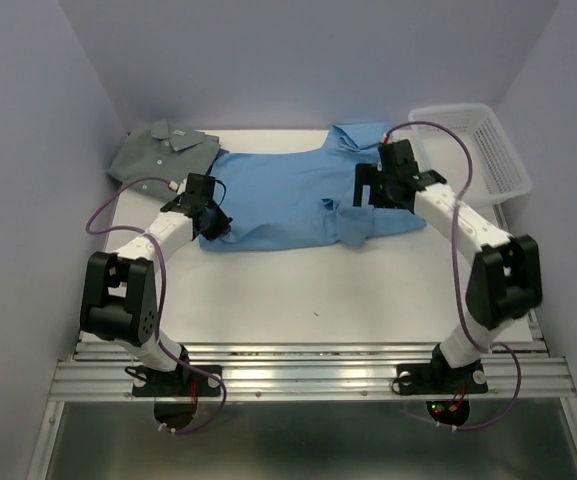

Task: Fold and stack the long sleeve shirts
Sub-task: Fold the shirt

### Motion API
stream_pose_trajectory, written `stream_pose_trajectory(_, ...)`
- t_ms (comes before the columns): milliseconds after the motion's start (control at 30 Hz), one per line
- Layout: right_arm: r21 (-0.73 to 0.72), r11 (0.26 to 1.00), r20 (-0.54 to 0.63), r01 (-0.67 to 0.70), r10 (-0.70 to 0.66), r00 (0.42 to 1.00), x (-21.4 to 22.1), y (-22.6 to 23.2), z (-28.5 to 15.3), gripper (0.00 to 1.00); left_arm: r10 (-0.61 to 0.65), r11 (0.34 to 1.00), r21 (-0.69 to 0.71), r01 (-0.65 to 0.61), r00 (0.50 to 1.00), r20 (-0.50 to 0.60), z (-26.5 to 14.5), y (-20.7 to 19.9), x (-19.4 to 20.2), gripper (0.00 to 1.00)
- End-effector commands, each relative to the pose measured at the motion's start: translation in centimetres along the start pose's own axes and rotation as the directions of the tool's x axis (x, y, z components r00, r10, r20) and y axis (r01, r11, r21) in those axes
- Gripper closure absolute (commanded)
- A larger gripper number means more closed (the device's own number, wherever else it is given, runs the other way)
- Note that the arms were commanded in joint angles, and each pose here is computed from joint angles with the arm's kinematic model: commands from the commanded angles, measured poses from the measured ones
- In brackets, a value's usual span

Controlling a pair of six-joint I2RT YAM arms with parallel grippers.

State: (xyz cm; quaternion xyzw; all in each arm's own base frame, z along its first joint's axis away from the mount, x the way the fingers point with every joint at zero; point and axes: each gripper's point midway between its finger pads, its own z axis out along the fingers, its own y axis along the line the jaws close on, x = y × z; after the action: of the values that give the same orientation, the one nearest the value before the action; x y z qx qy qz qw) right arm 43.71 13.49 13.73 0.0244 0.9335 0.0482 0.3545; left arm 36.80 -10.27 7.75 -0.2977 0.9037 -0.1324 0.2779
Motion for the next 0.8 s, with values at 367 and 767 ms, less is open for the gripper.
stream_pose_trajectory(367,-0.263,0.964,-0.071,0.046,-0.068,0.995,6.8,5.5,1.4,0.05,0.038,0.999,0.026,-0.039,0.999,0.022,-0.9,-0.9,-1.1,1.0)
stream_pose_trajectory(767,0.113,0.984,0.126,-0.141,0.127,0.984,4.2,-2.7,-8.9,0.99,0.032,0.999,0.023,-0.033,0.999,0.041,-2.3,-0.1,-0.9,1.0)
